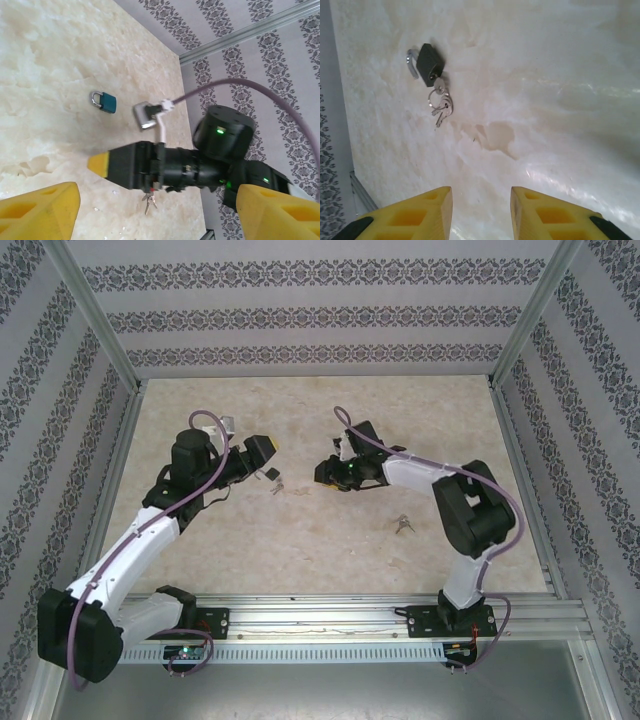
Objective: Unlock with the key
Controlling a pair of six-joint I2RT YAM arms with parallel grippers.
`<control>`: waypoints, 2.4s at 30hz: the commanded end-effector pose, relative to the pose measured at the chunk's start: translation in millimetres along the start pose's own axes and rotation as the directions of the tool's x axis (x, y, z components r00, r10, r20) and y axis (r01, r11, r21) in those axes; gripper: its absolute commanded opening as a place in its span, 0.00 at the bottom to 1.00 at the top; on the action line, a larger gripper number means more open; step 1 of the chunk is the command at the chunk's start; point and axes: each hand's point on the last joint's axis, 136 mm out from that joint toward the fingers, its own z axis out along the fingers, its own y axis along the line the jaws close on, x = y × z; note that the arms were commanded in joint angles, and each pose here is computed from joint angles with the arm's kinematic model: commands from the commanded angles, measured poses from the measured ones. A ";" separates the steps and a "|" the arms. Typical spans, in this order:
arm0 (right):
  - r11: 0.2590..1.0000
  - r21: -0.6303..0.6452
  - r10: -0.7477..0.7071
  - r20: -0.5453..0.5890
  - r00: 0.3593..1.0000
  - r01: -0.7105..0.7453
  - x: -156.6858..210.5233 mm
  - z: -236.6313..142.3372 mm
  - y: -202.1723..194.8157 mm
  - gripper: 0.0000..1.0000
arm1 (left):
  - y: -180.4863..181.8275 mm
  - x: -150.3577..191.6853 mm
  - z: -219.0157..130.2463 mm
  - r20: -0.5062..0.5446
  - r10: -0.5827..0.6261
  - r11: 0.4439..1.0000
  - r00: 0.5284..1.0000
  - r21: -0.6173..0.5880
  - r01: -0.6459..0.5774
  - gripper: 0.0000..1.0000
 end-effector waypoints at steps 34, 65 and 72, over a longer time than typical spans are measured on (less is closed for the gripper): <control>0.711 0.652 0.150 0.226 0.963 -0.264 76.4 -160.8 -170.6 0.36 | 1.8 109.1 102.6 -0.354 0.061 0.993 0.933 -0.074 -0.093 0.72; 0.729 0.634 0.222 0.136 0.965 -0.257 81.5 -124.5 -186.4 0.18 | 11.0 113.3 103.8 -0.336 0.017 0.996 0.942 -0.079 -0.046 0.71; 0.730 0.632 0.219 0.144 0.965 -0.259 81.0 -129.0 -186.3 0.17 | 9.4 113.2 104.1 -0.333 0.010 0.997 0.943 -0.070 -0.035 0.71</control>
